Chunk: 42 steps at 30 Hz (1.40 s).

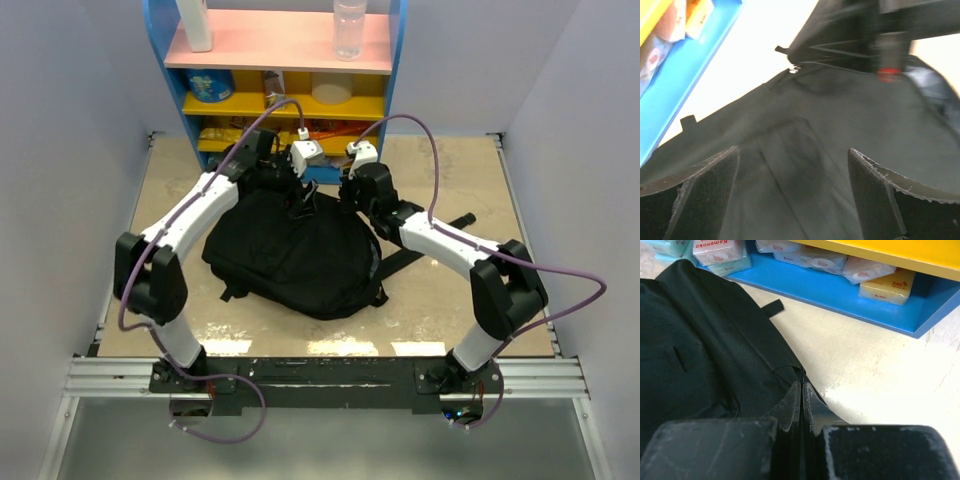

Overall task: Pack the student bag
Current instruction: Zip the student bag at the center of the board.

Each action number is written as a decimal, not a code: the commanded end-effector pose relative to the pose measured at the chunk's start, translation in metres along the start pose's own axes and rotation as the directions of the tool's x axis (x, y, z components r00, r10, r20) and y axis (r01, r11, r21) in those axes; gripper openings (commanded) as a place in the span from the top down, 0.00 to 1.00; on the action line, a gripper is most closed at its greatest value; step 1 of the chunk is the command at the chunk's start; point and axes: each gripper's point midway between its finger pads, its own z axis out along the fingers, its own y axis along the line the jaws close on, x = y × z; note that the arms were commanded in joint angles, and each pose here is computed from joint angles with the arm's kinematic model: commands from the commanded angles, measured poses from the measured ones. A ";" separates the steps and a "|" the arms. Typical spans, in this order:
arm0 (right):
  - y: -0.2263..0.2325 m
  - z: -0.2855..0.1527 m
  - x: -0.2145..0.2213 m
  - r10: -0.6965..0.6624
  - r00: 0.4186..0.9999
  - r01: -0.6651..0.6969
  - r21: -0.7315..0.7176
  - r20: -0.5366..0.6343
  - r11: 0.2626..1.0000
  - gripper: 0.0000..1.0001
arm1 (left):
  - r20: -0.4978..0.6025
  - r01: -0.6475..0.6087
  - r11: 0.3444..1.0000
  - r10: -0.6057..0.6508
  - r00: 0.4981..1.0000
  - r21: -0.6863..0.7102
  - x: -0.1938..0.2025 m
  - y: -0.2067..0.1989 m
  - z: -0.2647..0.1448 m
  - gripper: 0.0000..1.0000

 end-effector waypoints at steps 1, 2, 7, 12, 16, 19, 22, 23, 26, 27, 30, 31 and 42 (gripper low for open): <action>-0.001 -0.008 -0.020 0.057 0.996 -0.057 0.006 0.070 0.998 1.00 | 0.027 -0.111 0.992 0.109 0.994 0.056 -0.009 0.018 0.027 0.04; -0.001 -0.009 -0.020 0.058 0.996 -0.059 0.006 0.070 0.998 1.00 | 0.047 -0.145 0.987 0.142 0.989 0.075 -0.017 0.018 0.029 0.02; 0.001 -0.020 -0.024 0.084 0.993 -0.083 -0.011 0.078 0.996 1.00 | 0.085 -0.217 0.956 0.204 0.975 0.196 -0.016 0.013 0.050 0.00; 0.005 -0.029 -0.028 0.115 0.989 -0.112 -0.038 0.093 0.993 1.00 | 0.124 -0.268 0.935 0.245 0.962 0.234 -0.028 0.013 0.065 0.00; 0.007 -0.034 -0.030 0.129 0.987 -0.125 -0.052 0.100 0.991 1.00 | 0.132 -0.313 0.911 0.287 0.949 0.268 -0.024 0.004 0.076 0.00; 0.007 -0.036 -0.032 0.134 0.985 -0.129 -0.055 0.108 0.990 1.00 | 0.095 -0.325 0.886 0.311 0.946 0.331 -0.003 -0.004 0.083 0.00; 0.010 -0.036 -0.035 0.135 0.985 -0.128 -0.066 0.110 0.990 1.00 | 0.096 -0.339 0.872 0.326 0.940 0.353 0.004 -0.006 0.090 0.00; 0.009 -0.036 -0.036 0.137 0.984 -0.130 -0.066 0.112 0.989 1.00 | 0.101 -0.344 0.871 0.330 0.939 0.352 0.003 -0.006 0.091 0.00; 0.010 -0.038 -0.038 0.144 0.983 -0.137 -0.068 0.117 0.988 1.00 | 0.114 -0.363 0.865 0.346 0.931 0.347 0.003 -0.005 0.097 0.01; 0.009 -0.039 -0.039 0.145 0.982 -0.137 -0.068 0.121 0.988 1.00 | 0.115 -0.366 0.865 0.348 0.931 0.344 0.004 -0.005 0.098 0.06; 0.007 -0.043 -0.039 0.143 0.982 -0.137 -0.060 0.123 0.989 1.00 | 0.144 -0.399 0.854 0.372 0.917 0.333 0.004 -0.004 0.094 0.40; 0.005 -0.044 -0.038 0.141 0.982 -0.136 -0.052 0.123 0.989 1.00 | 0.177 -0.433 0.852 0.396 0.901 0.296 -0.005 0.000 0.095 0.53; -0.026 -0.058 -0.022 0.138 0.986 -0.143 0.041 0.094 0.989 1.00 | 0.164 -0.390 0.875 0.356 0.920 0.286 -0.006 -0.003 0.089 0.86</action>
